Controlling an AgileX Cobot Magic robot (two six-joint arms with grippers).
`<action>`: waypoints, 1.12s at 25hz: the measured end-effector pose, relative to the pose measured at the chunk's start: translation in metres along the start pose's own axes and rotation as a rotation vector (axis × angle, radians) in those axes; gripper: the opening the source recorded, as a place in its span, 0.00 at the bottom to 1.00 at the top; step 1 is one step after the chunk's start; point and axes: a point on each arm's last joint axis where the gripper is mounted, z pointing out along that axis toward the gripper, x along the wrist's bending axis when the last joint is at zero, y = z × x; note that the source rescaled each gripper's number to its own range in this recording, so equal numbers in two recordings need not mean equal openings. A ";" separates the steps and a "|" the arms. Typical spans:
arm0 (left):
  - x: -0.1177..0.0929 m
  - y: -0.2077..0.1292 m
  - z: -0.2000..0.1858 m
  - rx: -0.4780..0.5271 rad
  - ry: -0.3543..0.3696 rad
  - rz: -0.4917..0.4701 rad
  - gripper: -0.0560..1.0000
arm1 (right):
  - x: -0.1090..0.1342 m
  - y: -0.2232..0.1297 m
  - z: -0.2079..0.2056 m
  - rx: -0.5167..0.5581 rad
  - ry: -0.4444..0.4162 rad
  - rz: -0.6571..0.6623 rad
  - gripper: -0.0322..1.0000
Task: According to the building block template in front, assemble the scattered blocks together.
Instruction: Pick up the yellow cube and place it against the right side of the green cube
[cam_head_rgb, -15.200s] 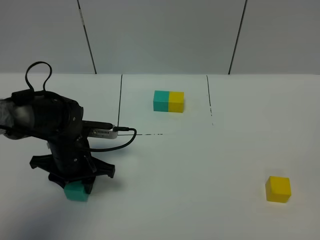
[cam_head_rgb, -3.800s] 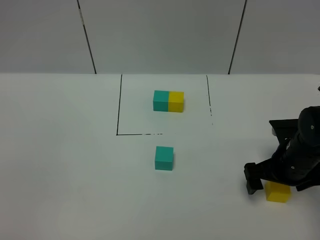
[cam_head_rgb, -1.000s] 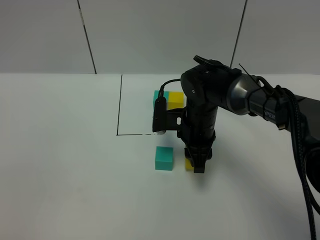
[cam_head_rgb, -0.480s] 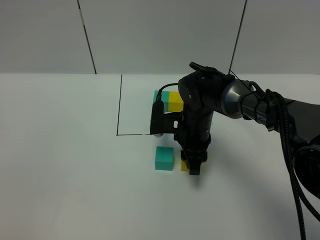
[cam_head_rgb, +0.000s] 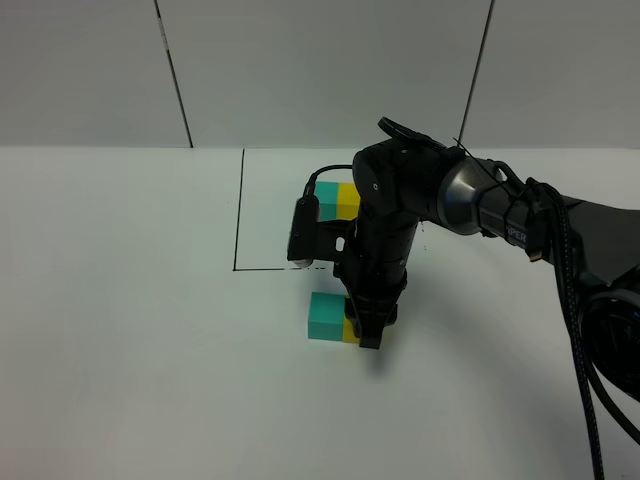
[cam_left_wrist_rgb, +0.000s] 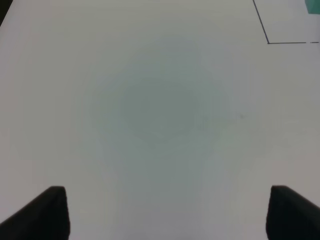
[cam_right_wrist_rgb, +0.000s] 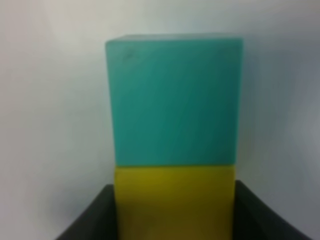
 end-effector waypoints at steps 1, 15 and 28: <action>0.000 0.000 0.000 0.000 0.000 0.000 0.72 | 0.000 0.000 0.000 0.000 0.000 0.000 0.04; 0.000 0.000 0.000 0.000 0.000 0.000 0.72 | 0.000 0.000 0.000 -0.001 0.004 -0.056 0.04; 0.000 0.000 0.000 0.000 0.000 0.000 0.72 | 0.000 0.000 0.000 -0.003 0.005 -0.057 0.04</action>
